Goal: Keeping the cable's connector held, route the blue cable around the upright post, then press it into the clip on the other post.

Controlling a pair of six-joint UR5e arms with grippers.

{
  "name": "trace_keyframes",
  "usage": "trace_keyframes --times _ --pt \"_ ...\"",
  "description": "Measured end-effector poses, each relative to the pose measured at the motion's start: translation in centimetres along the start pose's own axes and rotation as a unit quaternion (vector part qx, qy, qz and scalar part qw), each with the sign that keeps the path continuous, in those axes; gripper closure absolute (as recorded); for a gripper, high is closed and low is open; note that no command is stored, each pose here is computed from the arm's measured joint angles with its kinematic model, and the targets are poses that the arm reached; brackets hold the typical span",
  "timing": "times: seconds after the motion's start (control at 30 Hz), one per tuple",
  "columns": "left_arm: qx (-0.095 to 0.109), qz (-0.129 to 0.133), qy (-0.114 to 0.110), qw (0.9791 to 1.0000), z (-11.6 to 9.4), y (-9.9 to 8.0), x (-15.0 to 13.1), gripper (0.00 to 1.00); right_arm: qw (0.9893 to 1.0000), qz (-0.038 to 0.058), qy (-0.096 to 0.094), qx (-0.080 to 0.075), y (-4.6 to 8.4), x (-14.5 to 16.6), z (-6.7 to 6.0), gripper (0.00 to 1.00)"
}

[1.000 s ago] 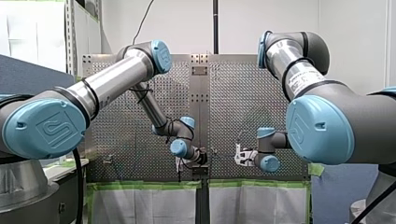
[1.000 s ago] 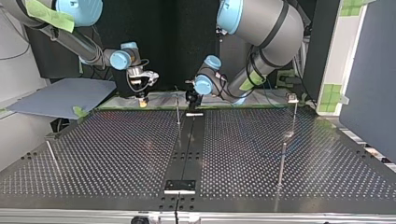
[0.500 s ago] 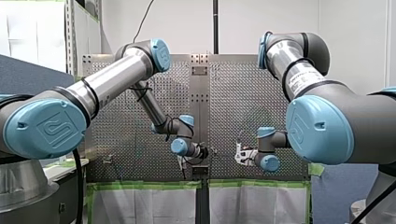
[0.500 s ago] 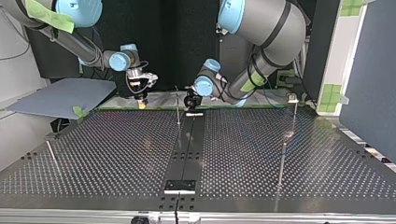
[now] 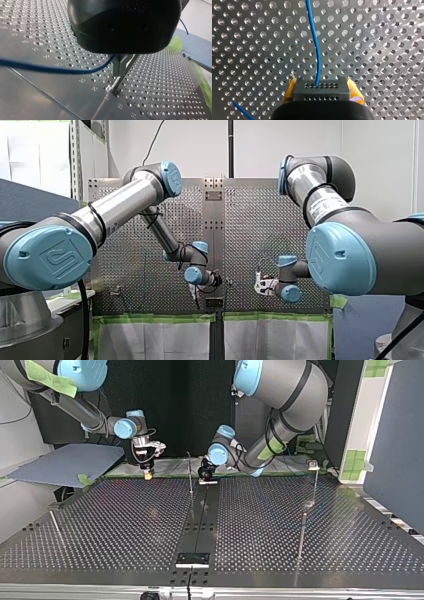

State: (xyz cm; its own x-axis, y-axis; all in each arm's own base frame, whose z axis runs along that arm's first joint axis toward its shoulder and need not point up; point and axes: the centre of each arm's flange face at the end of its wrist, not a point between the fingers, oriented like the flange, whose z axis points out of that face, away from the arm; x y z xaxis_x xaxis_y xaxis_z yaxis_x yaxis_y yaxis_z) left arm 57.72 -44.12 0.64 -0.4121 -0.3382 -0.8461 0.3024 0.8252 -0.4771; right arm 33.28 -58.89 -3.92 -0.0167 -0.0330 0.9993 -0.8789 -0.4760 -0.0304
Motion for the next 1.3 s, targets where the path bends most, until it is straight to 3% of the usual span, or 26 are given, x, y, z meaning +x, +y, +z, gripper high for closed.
trace_keyframes --times 0.27,0.47,0.7,0.73,0.77,0.93,0.97,1.1,1.17,1.2,1.27,1.3 --pt "-0.002 0.000 -0.004 1.0000 0.1 0.3 -0.3 1.00 1.0000 -0.0010 0.005 -0.001 0.3 0.2 0.6 1.00" --pt "-0.021 0.022 -0.015 0.9994 0.1 0.6 -0.5 1.00 1.0000 -0.0021 0.002 -0.002 0.5 0.4 1.1 1.00" --pt "-0.039 0.062 -0.026 0.9970 0.1 0.7 -0.7 1.00 1.0000 -0.0023 -0.003 -0.002 0.5 0.1 1.0 1.00" --pt "-0.040 0.067 -0.027 0.9966 0.1 0.8 -0.7 0.82 1.0000 -0.0022 -0.004 -0.002 0.5 -0.1 1.0 1.00" --pt "-0.041 0.071 -0.028 0.9962 0.2 0.8 -0.7 0.77 1.0000 -0.0021 -0.005 -0.003 0.6 -0.2 1.0 1.00" --pt "-0.042 0.083 -0.030 0.9952 0.2 0.8 -0.7 0.77 1.0000 -0.0016 -0.009 -0.003 0.6 -0.8 0.8 1.00" --pt "-0.042 0.084 -0.030 0.9951 0.2 0.8 -0.8 0.68 0.9999 -0.0016 -0.010 -0.003 0.6 -0.8 0.8 1.00" --pt "-0.038 0.086 -0.028 0.9952 0.2 0.7 -0.8 0.57 0.9999 -0.0012 -0.014 -0.004 0.7 -0.9 0.9 1.00" --pt "-0.032 0.087 -0.025 0.9954 0.2 0.6 -0.7 0.29 0.9999 -0.0013 -0.015 -0.004 0.7 -0.9 0.9 1.00" --pt "-0.029 0.089 -0.023 0.9954 0.2 0.5 -0.6 0.29 0.9999 -0.0013 -0.016 -0.004 0.7 -0.9 0.9 1.00" --pt "-0.027 0.092 -0.021 0.9952 0.2 0.5 -0.6 0.00 0.9999 -0.0013 -0.016 -0.004 0.7 -0.9 0.8 1.00" --pt "-0.027 0.095 -0.019 0.9949 0.1 0.5 -0.5 0.00 0.9999 -0.0013 -0.017 -0.004 0.7 -0.9 0.8 1.00"
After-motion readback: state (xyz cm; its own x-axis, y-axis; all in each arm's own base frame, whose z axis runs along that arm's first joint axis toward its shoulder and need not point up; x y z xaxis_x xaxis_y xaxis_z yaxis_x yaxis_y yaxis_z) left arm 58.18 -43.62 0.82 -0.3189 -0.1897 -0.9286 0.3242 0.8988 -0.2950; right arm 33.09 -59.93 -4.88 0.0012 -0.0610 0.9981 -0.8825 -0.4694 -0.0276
